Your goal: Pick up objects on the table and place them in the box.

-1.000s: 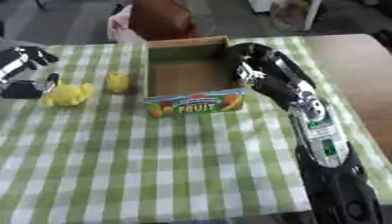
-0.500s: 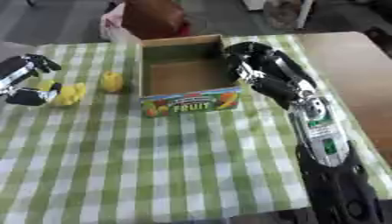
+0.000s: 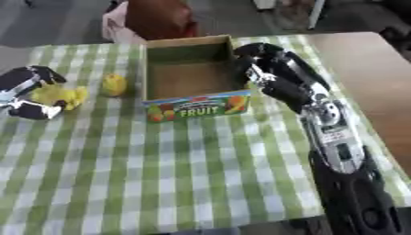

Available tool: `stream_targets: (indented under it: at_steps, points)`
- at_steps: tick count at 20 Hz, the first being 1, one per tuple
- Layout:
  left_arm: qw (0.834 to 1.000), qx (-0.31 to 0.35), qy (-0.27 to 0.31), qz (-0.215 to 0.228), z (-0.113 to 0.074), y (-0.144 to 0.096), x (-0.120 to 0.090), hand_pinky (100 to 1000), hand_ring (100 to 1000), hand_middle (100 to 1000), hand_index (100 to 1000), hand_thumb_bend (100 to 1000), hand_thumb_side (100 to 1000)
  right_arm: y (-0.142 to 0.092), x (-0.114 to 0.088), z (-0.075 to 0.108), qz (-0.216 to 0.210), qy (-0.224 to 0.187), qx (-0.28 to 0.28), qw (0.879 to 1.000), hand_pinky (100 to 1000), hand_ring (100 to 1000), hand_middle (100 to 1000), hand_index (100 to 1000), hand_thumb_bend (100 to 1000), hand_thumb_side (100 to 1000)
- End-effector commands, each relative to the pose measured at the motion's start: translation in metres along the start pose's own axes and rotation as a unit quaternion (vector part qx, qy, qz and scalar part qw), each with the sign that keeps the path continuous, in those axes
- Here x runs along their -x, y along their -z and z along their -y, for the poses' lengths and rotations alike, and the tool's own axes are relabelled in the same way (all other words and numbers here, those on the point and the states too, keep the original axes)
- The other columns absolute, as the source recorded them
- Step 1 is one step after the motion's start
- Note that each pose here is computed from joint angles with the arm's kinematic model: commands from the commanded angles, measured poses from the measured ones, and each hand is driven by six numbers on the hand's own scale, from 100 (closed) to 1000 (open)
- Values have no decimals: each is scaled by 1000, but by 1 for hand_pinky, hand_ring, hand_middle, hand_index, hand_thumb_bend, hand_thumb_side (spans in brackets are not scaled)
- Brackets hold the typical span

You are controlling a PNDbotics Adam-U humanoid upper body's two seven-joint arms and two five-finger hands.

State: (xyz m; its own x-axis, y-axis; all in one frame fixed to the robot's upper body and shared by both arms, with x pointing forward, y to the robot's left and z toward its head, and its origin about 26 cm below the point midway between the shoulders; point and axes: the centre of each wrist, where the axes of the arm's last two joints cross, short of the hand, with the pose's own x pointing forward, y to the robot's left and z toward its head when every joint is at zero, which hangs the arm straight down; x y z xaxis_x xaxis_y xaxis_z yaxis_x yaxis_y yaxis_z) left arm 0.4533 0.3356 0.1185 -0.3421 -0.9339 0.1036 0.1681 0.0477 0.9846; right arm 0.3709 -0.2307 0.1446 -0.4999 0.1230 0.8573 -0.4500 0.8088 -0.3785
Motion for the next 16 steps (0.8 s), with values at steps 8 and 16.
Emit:
stream_targets:
  at_steps: [8,16]
  points:
    - [998,15,41,-38,-7,-2,6,728,752,734,838,223,135,5,-6,3,10,-11,-3,1000,578,569,620,768,100,485]
    - [996,33,63,-58,-3,-4,9,652,563,565,768,100,143,5,-6,3,10,-10,-3,1000,578,569,620,768,100,486]
